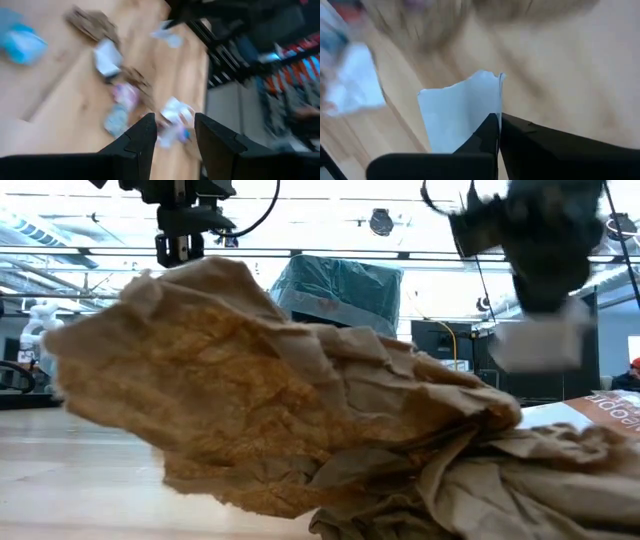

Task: Place trash/remove bag and relplace
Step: Put the white paper into the trash bin, then put the blue crumpled plastic bag into the trash bin

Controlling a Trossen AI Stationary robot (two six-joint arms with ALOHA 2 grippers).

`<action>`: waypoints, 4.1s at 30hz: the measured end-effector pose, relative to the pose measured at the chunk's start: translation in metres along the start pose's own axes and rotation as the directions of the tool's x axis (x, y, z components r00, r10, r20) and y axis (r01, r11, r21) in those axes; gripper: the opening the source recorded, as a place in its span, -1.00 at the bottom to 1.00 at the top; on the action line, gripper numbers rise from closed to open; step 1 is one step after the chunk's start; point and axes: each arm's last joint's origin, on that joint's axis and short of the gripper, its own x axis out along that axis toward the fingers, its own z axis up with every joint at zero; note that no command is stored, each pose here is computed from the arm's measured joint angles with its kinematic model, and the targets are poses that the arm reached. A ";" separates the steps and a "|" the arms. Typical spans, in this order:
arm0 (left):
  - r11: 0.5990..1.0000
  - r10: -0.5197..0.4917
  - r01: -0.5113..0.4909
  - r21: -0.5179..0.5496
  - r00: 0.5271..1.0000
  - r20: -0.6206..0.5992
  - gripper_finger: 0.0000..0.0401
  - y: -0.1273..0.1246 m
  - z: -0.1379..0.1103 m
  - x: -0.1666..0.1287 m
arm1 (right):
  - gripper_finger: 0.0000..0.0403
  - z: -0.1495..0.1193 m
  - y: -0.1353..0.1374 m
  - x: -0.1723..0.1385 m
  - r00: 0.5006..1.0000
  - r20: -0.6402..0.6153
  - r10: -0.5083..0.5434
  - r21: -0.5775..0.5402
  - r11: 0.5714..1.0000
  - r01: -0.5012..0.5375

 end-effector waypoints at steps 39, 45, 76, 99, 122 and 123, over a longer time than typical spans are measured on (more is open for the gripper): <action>0.898 0.340 -0.379 0.223 0.920 0.195 -0.31 0.055 0.034 0.013 | -0.10 0.213 -0.142 -0.119 0.693 0.720 0.042 0.082 0.986 -0.145; 0.871 0.284 -0.335 0.361 0.940 0.188 -0.31 0.057 0.040 0.016 | -0.09 0.184 -0.154 -0.147 0.730 0.683 0.000 0.131 0.984 -0.122; 0.594 0.685 -0.539 0.597 0.728 -0.024 -0.31 0.064 0.044 0.173 | -0.21 0.013 -0.168 -0.249 0.733 0.676 -0.077 0.076 0.997 0.034; 0.615 0.748 -0.672 0.412 0.662 -0.036 -0.96 0.049 0.022 0.194 | -0.21 -0.011 -0.170 -0.260 0.692 0.719 -0.064 0.089 0.996 -0.001; 0.690 0.470 -0.624 0.367 0.772 0.428 -0.98 -0.071 0.107 -0.011 | -0.21 0.013 -0.175 -0.186 0.880 0.471 -0.054 0.248 0.966 -0.074; 0.675 0.478 -0.632 0.382 0.768 0.426 -0.98 -0.068 0.109 -0.019 | -0.21 0.014 -0.175 -0.178 0.892 0.451 -0.033 0.246 0.965 -0.088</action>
